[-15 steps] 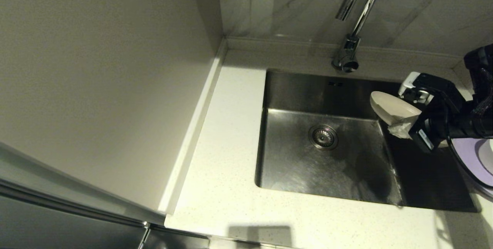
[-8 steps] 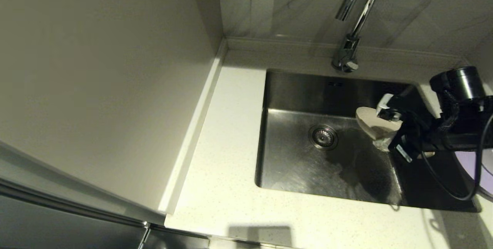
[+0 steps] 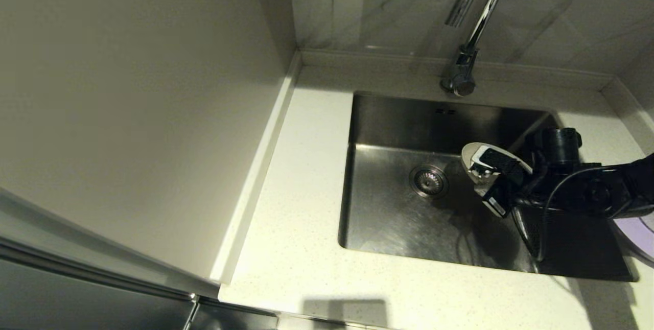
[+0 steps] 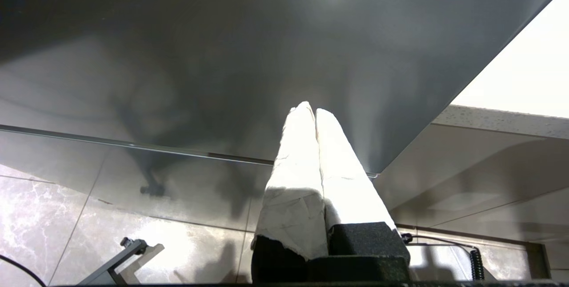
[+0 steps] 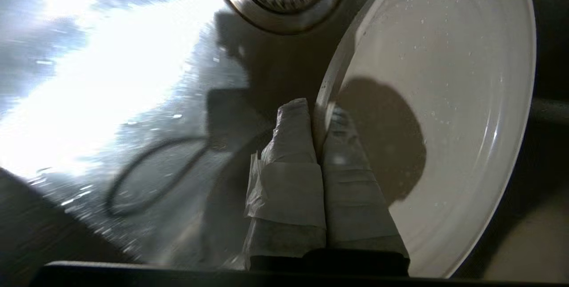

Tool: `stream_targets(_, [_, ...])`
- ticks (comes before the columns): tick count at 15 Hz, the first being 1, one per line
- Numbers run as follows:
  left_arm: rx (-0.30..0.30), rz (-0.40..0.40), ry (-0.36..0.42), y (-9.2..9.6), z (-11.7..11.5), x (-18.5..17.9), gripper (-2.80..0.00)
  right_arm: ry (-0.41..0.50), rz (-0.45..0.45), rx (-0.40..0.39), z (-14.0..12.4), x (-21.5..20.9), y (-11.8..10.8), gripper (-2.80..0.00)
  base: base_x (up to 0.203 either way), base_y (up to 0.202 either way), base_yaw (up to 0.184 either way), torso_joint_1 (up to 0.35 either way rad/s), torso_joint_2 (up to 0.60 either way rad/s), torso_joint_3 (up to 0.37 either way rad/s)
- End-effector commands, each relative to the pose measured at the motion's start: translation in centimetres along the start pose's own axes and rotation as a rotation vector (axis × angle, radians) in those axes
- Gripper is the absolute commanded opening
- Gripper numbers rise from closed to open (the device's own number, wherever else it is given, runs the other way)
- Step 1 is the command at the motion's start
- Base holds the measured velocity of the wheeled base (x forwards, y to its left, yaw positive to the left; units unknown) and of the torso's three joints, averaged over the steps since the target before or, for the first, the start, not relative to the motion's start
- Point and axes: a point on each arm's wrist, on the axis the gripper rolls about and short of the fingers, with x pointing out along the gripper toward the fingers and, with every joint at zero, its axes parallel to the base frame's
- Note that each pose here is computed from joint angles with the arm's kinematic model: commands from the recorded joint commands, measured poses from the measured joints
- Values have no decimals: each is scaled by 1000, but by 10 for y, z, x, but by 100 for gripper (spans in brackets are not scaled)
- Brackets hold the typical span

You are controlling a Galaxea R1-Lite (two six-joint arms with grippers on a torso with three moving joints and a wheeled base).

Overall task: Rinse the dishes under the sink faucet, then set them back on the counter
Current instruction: Put a plate into the sink

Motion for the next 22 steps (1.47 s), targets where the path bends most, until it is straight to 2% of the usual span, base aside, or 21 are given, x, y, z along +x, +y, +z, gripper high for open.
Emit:
stream_targets(1, [0, 0, -2, 0, 0, 0, -280, 53, 14, 13, -26, 35, 4, -280, 0, 0, 0, 0, 0, 0])
stream_targets(6, [0, 0, -2, 0, 0, 0, -280, 88, -22, 21, -36, 55, -3, -280, 0, 0, 0, 0, 0, 0])
stream_targets(7, [0, 0, -2, 0, 0, 0, -280, 90, -22, 4, -37, 58, -3, -230, 0, 0, 0, 0, 0, 0])
stream_targets(8, [0, 0, -2, 0, 0, 0, -280, 94, -20, -3, -38, 63, -2, 0, 0, 0, 0, 0, 0, 0])
stream_targets(12, [0, 0, -2, 0, 0, 0, -280, 92, -20, -6, -40, 81, -2, 0, 0, 0, 0, 0, 0, 0])
stream_targets(15, [0, 0, -2, 0, 0, 0, -280, 62, -46, -7, -29, 65, -11, 0, 0, 0, 0, 0, 0, 0])
stream_targets(18, [0, 0, -2, 0, 0, 0, -280, -20, -103, -10, -3, 15, -27, 0, 0, 0, 0, 0, 0, 0])
stream_targets(22, [0, 0, -2, 0, 0, 0, -280, -194, -135, 5, 29, -85, -39, 0, 0, 0, 0, 0, 0, 0])
